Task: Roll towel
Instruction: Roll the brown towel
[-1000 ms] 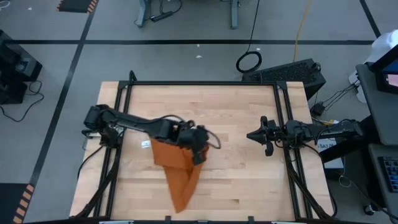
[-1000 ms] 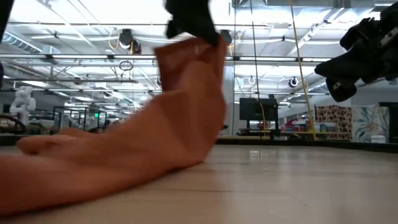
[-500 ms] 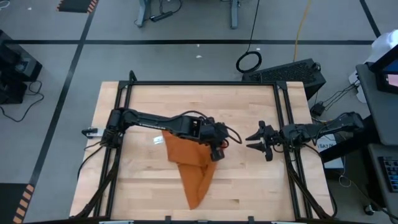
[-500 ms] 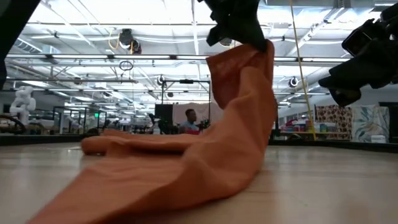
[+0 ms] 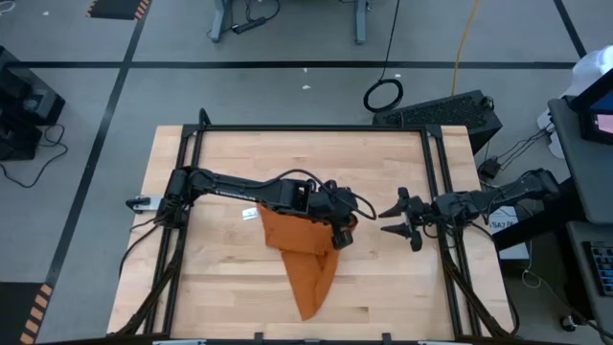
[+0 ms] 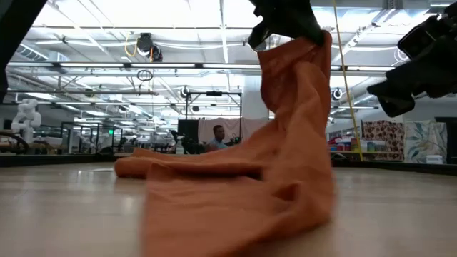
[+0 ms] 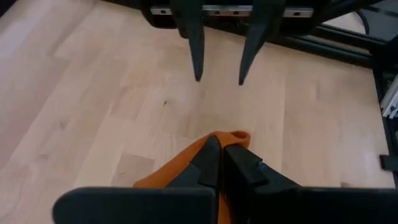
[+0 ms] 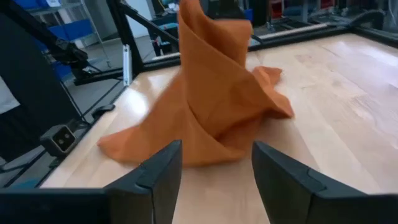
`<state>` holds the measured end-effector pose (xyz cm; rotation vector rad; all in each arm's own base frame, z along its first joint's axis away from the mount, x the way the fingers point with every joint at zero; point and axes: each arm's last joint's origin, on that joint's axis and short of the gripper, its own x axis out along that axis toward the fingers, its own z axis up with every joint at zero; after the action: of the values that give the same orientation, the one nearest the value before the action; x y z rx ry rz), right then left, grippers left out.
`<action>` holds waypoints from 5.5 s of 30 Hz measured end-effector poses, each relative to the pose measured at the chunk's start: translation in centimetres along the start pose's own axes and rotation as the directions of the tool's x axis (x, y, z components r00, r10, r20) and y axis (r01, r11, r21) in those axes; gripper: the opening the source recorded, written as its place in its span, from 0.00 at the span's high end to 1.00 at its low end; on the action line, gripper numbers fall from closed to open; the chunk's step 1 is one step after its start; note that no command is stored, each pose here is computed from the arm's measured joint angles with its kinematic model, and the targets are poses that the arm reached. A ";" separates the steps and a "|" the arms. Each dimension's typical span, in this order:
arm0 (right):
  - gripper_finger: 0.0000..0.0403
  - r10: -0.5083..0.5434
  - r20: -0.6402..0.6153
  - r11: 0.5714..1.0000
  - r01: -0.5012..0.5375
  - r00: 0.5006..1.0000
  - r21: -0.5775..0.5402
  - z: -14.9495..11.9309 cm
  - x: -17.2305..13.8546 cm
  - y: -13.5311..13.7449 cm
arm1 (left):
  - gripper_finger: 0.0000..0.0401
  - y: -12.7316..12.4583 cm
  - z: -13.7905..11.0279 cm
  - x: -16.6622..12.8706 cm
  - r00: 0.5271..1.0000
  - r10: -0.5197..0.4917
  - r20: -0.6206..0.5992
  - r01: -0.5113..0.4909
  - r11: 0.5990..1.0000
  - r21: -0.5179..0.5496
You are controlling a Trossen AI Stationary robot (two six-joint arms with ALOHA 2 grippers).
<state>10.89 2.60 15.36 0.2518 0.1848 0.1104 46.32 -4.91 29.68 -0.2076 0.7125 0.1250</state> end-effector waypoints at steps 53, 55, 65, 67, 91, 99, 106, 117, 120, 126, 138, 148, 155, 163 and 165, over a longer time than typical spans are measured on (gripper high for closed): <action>0.54 0.018 -0.056 1.000 -0.017 0.998 0.017 -0.9 -0.1 1.3 | 0.48 -2.3 -3.2 0.2 0.973 0.182 -0.144 -0.199 0.973 -0.114; 0.54 0.018 -0.071 0.999 -0.015 0.997 0.038 -1.0 0.0 1.3 | 0.48 -1.8 -4.0 0.0 0.946 0.240 -0.220 -0.270 0.956 -0.117; 0.54 -0.031 -0.194 0.999 0.038 0.981 0.036 -2.2 0.7 1.1 | 0.48 -1.2 -6.5 -0.1 0.842 0.335 -0.423 -0.387 0.921 -0.042; 0.54 -0.058 -0.209 0.997 0.065 0.976 0.028 -2.5 0.8 1.0 | 0.48 -0.3 -7.3 0.3 0.797 0.378 -0.472 -0.430 0.903 -0.003; 0.54 -0.125 -0.204 0.989 0.137 0.971 0.047 -2.7 1.5 1.0 | 0.97 6.5 -12.6 3.8 0.672 0.363 -0.646 -0.478 0.878 -0.004; 0.54 -0.121 -0.192 0.988 0.137 0.974 0.071 -2.6 1.6 1.0 | 0.98 3.9 -9.8 0.5 0.755 0.376 -0.537 -0.460 0.888 -0.025; 0.54 -0.122 -0.200 0.987 0.139 0.972 0.076 -2.7 1.6 1.0 | 0.79 4.3 -11.0 1.8 0.733 0.393 -0.555 -0.474 0.880 -0.003; 0.54 -0.132 -0.148 0.990 0.139 0.980 0.039 -2.2 1.7 1.1 | 0.52 6.5 -12.1 3.6 0.698 0.404 -0.591 -0.488 0.872 0.020; 0.54 -0.167 -0.130 0.985 0.171 0.977 0.021 -2.1 1.8 0.9 | 0.67 7.0 -11.8 3.9 0.715 0.398 -0.574 -0.466 0.884 0.032; 0.54 -0.191 -0.114 0.980 0.195 0.975 0.027 -1.9 1.9 0.5 | 0.97 7.5 -11.5 4.0 0.725 0.380 -0.574 -0.456 0.890 0.013; 0.54 -0.163 -0.160 0.980 0.178 0.974 0.084 -2.4 1.7 0.9 | 0.90 5.5 -10.6 3.6 0.765 0.318 -0.559 -0.404 0.914 -0.033; 0.54 -0.133 -0.153 0.986 0.146 0.979 0.078 -2.3 1.7 1.3 | 0.50 5.5 -10.9 3.6 0.758 0.298 -0.580 -0.410 0.909 -0.070; 0.54 -0.141 -0.151 0.985 0.154 0.978 0.079 -2.3 1.7 1.3 | 0.43 5.9 -10.7 3.6 0.750 0.386 -0.537 -0.423 0.904 0.059; 0.54 -0.224 -0.128 0.968 0.235 0.966 0.085 -2.2 1.8 0.7 | 0.66 8.8 -12.1 4.4 0.718 0.399 -0.570 -0.429 0.899 0.089; 0.54 -0.229 -0.136 0.967 0.241 0.964 0.082 -2.3 1.8 0.7 | 0.78 9.2 -12.3 4.7 0.728 0.386 -0.567 -0.420 0.904 0.076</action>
<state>12.17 4.03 13.02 0.3187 0.3444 -0.1195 40.34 1.38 16.12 -0.1399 1.3601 0.5218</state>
